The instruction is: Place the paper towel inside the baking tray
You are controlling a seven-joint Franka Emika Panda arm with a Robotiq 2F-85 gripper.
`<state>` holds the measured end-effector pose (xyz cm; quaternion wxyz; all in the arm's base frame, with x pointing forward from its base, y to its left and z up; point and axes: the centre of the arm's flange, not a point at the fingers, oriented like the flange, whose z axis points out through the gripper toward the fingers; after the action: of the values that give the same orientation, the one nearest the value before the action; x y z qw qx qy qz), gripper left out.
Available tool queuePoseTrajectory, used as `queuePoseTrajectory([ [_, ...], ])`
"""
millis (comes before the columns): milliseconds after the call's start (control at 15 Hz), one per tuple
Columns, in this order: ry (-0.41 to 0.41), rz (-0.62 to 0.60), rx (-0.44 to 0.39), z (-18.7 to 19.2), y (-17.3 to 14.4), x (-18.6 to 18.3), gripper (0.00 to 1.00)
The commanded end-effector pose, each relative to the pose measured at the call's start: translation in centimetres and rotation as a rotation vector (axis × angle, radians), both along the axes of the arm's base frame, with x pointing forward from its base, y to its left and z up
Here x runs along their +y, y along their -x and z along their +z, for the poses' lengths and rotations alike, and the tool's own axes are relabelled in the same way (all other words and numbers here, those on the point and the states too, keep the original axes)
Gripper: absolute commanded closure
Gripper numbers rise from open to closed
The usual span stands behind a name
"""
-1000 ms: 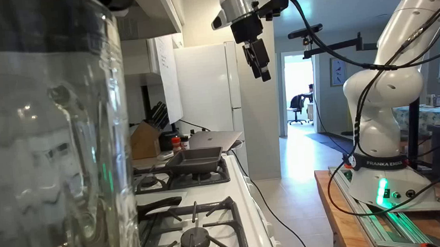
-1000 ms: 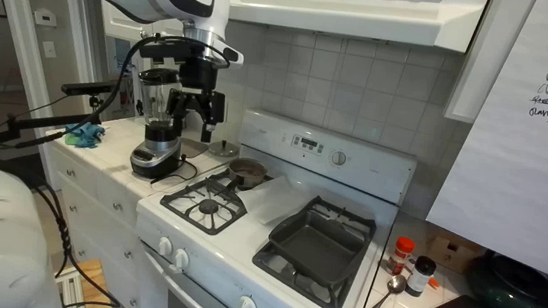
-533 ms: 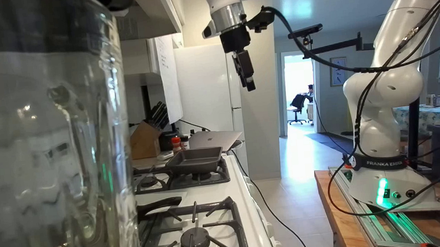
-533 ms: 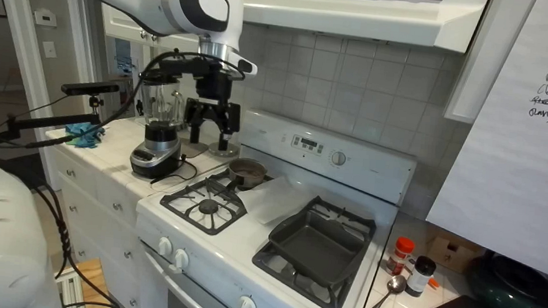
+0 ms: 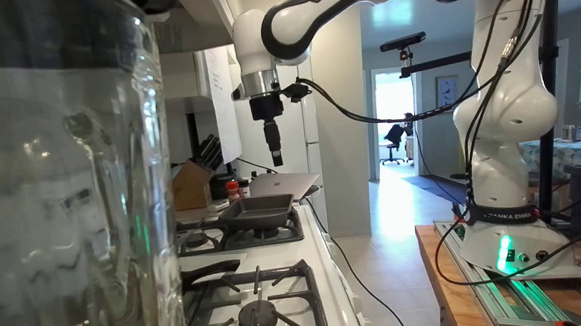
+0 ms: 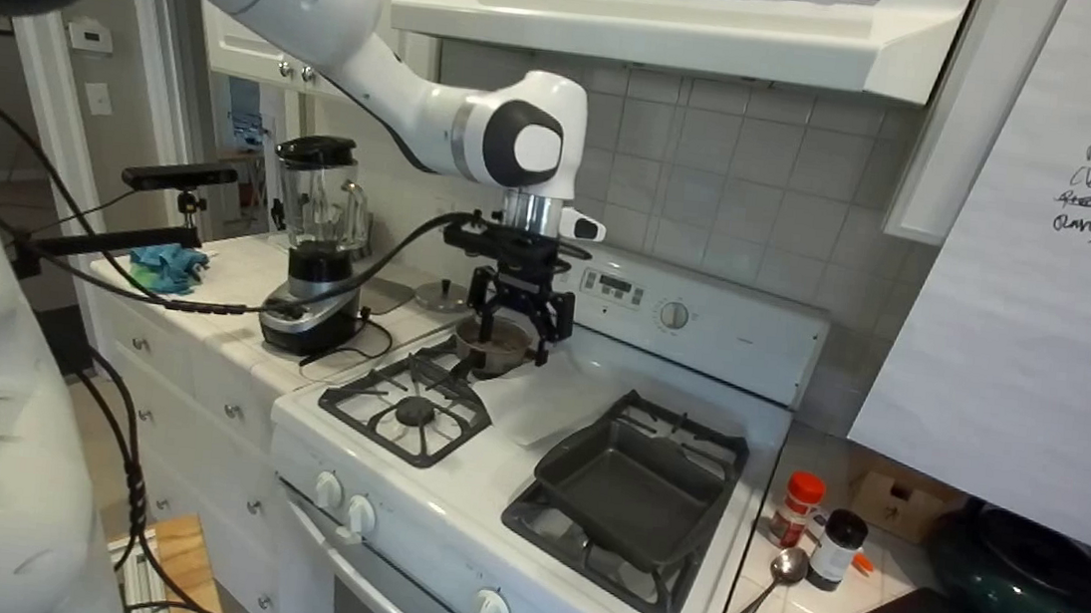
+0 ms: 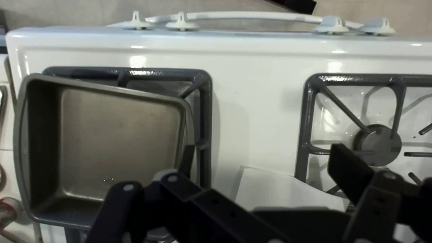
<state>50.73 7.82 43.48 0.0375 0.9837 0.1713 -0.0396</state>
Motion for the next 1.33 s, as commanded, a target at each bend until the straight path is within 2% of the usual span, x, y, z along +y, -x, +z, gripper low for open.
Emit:
queuePoseTrajectory([
  [0,-0.084,0.056,0.003,-2.8,-4.5,0.3,0.00],
  [200,-0.174,0.122,0.045,-5.3,-5.6,1.4,0.00],
  [267,-0.112,0.079,0.021,-4.5,-3.8,0.9,0.00],
  [600,-0.118,0.084,0.029,-5.0,-4.0,1.0,0.00],
  [733,-0.149,0.147,0.075,-6.7,-4.1,1.4,0.00],
  [1000,-0.342,0.201,0.040,-12.1,-6.4,3.0,0.00],
  [1267,-0.389,0.187,-0.014,-16.7,-8.9,2.1,0.00],
])
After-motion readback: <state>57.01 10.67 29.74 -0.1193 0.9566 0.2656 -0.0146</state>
